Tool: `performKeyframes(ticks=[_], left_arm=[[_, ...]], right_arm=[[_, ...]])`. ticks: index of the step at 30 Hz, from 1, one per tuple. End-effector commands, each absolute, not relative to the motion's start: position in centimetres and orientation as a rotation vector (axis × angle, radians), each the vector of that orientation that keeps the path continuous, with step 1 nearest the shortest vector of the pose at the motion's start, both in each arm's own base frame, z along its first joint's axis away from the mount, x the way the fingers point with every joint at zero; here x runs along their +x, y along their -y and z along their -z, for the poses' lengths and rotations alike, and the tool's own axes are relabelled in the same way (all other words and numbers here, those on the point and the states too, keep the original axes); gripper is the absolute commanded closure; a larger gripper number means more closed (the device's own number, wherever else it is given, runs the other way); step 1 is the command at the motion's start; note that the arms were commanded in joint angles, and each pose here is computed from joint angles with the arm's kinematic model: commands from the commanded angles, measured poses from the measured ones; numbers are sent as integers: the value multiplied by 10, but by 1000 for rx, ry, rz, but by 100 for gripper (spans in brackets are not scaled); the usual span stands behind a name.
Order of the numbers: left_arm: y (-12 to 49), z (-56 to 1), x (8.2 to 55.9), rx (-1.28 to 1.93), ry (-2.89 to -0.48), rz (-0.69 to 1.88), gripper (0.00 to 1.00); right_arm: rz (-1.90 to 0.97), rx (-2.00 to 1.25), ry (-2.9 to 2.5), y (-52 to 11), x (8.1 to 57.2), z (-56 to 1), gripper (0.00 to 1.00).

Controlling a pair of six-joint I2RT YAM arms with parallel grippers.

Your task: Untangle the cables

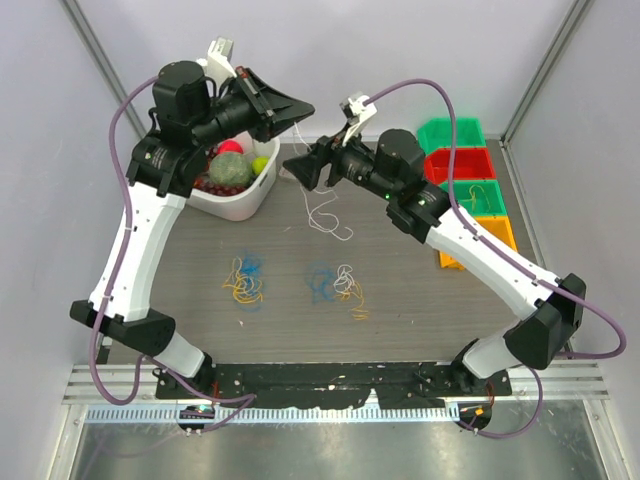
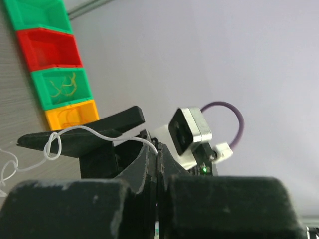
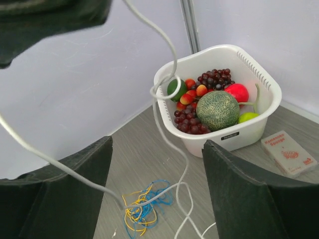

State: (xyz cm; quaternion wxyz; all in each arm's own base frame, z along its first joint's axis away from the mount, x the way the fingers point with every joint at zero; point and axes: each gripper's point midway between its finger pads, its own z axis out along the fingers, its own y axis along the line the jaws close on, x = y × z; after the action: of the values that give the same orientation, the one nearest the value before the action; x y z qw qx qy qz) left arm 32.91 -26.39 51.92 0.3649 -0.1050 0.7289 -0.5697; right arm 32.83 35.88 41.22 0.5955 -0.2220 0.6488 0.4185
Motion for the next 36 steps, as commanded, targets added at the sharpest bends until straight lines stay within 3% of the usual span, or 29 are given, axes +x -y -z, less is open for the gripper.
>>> performKeyframes(ticks=[1,13,24,26,28,29,32,33,34,35,36], left_arm=[[274,-558,301,-75,-1741,1718,100],[285,-563,290,48,-1743,1830,100],[288,-559,285,84,-1743,1884,100],[288,-559,285,90,-1741,1888,100],[289,-558,285,99,-1738,1890,100],[289,-559,284,109,-1733,1888,100],[288,-555,286,135,-1734,1846,100],[287,-551,285,153,-1740,1802,98],[285,-546,289,151,-1750,1750,84],[281,-540,290,153,-1766,1681,59],[276,-532,292,145,-1781,1603,48]], right_arm=[[-1049,-546,-1378,-345,331,-446,26],[-1284,-737,-1322,-350,311,-447,39],[-1365,-686,-1279,-351,318,-458,61],[-1374,-673,-1273,-351,320,-460,68],[-1372,-662,-1282,-351,321,-461,82],[-1356,-639,-1301,-349,327,-459,96],[-1305,-575,-1343,-338,337,-457,99],[-1283,-531,-1361,-332,345,-456,99],[-1274,-507,-1390,-328,346,-455,99],[-1249,-461,-1403,-318,354,-456,99],[-1237,-430,-1440,-313,358,-451,99]])
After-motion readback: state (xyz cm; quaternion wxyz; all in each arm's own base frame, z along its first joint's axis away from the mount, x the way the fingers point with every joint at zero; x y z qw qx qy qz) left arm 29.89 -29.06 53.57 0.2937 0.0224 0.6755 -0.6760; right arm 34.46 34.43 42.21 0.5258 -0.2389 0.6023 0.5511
